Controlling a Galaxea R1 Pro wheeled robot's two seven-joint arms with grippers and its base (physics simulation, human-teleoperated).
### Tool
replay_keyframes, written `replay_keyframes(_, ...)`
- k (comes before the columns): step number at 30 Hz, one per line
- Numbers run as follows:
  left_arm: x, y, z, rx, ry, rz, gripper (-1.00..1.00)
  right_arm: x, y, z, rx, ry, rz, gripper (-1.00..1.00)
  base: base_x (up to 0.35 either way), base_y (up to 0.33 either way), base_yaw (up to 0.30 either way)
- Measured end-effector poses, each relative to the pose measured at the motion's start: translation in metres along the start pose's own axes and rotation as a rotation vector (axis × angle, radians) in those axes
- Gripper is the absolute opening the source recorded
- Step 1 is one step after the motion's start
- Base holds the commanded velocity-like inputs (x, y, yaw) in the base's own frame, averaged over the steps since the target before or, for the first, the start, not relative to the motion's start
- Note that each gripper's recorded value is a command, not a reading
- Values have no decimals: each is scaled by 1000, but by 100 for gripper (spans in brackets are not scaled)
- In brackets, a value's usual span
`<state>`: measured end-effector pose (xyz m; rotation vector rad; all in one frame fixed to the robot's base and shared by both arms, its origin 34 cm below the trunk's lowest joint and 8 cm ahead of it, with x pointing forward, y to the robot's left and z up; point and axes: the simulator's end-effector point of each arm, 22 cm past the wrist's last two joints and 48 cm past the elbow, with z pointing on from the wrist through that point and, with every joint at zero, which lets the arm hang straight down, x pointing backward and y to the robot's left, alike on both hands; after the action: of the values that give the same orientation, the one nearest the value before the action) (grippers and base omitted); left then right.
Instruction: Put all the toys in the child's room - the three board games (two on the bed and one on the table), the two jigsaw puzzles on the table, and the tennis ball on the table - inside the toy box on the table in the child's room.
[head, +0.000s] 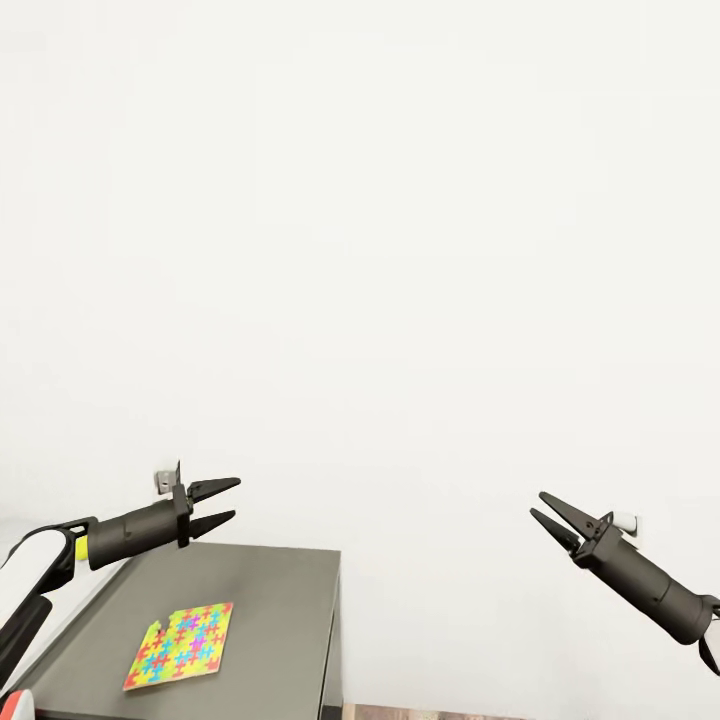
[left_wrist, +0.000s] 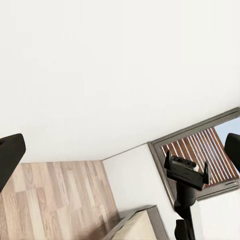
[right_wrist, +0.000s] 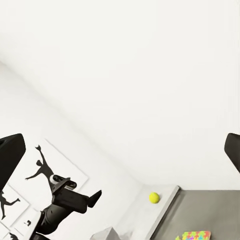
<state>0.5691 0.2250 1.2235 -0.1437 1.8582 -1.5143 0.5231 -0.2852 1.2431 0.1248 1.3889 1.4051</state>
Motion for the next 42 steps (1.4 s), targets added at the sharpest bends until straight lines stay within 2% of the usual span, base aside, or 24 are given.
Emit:
replay_keyframes(8, 0, 1, 0, -2, -1, -1, 100, 0, -2, -1, 4, -2, 3, 100, 0, 0, -8)
replay_keyframes(20, 0, 8, 1, -12, 4, -11, 100, 4, -22, -3, 37, -2, 43, 100, 0, 0, -43)
replay_keyframes(42, 1, 22, 5, -27, 12, -34, 100, 9, -36, -3, 61, 6, 66, 100, 0, 1, -65)
